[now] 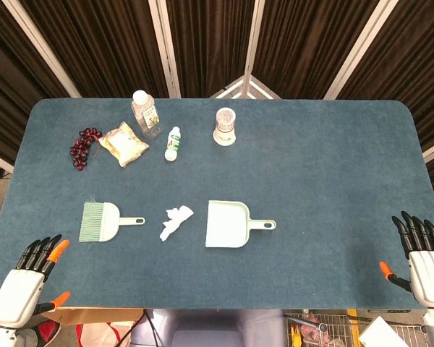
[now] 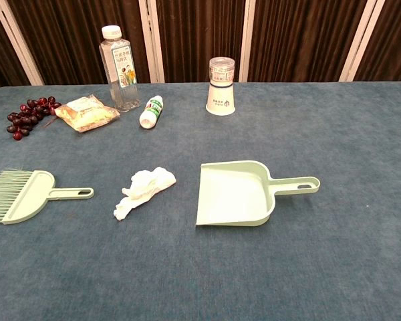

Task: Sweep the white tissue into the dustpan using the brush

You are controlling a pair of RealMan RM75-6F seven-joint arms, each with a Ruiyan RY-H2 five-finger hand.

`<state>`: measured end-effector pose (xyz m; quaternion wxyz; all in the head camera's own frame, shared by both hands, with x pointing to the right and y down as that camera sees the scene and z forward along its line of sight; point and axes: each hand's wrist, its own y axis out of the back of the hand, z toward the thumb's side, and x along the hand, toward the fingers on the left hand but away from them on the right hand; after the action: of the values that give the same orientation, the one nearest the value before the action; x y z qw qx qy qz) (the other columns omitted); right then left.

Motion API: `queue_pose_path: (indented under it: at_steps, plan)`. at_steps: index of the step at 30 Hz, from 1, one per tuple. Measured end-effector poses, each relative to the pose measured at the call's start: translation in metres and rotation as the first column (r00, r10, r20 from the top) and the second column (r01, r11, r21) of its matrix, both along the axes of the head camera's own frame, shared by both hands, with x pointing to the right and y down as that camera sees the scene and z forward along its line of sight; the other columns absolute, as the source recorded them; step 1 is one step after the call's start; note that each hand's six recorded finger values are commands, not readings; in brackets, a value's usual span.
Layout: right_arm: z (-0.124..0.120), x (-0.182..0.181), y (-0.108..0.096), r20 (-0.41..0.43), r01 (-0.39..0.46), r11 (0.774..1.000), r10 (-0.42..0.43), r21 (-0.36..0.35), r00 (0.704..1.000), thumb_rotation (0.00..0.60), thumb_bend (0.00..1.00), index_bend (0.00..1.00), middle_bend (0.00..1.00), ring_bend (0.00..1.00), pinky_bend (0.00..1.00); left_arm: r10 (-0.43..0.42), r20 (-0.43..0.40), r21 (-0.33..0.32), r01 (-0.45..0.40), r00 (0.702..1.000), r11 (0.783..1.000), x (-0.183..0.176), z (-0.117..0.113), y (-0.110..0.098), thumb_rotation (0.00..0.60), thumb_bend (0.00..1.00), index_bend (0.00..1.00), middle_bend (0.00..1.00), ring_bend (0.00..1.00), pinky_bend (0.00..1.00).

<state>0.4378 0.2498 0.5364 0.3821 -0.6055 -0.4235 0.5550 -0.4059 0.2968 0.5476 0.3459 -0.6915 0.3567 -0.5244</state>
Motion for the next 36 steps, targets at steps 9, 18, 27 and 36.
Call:
queue_pose_path:
  at_steps: [9, 18, 27, 36]
  plan:
    - [0.001, -0.002, 0.003, 0.011, 0.007, 1.000, -0.007, -0.011, 1.000, 0.600, 0.25, 0.00, 0.00, 0.00, 0.00, -0.004, 0.007, 0.000, 0.004, 1.000, 1.000, -0.002, 0.000, 0.000, 0.600, 0.00, 0.00, 0.00, 0.00, 0.04]
    - [0.006, -0.011, 0.003, 0.022, 0.023, 0.999, -0.022, -0.038, 1.000, 0.600, 0.25, 0.00, 0.00, 0.00, 0.00, -0.016, 0.013, -0.004, 0.016, 1.000, 1.000, -0.005, 0.000, -0.001, 0.600, 0.00, 0.00, 0.00, 0.00, 0.04]
    - [0.008, -0.019, 0.001, 0.034, 0.047, 0.997, -0.045, -0.056, 0.998, 0.600, 0.25, 0.00, 0.00, 0.00, 0.00, -0.014, 0.016, -0.001, 0.014, 1.000, 1.000, -0.005, -0.001, 0.000, 0.600, 0.00, 0.00, 0.00, 0.00, 0.04]
    - [0.018, -0.046, -0.029, 0.057, 0.067, 0.995, -0.063, -0.071, 0.996, 0.600, 0.25, 0.00, 0.37, 0.39, 0.42, -0.013, 0.019, 0.004, 0.013, 1.000, 1.000, -0.004, -0.001, -0.001, 0.600, 0.00, 0.00, 0.00, 0.00, 0.04]
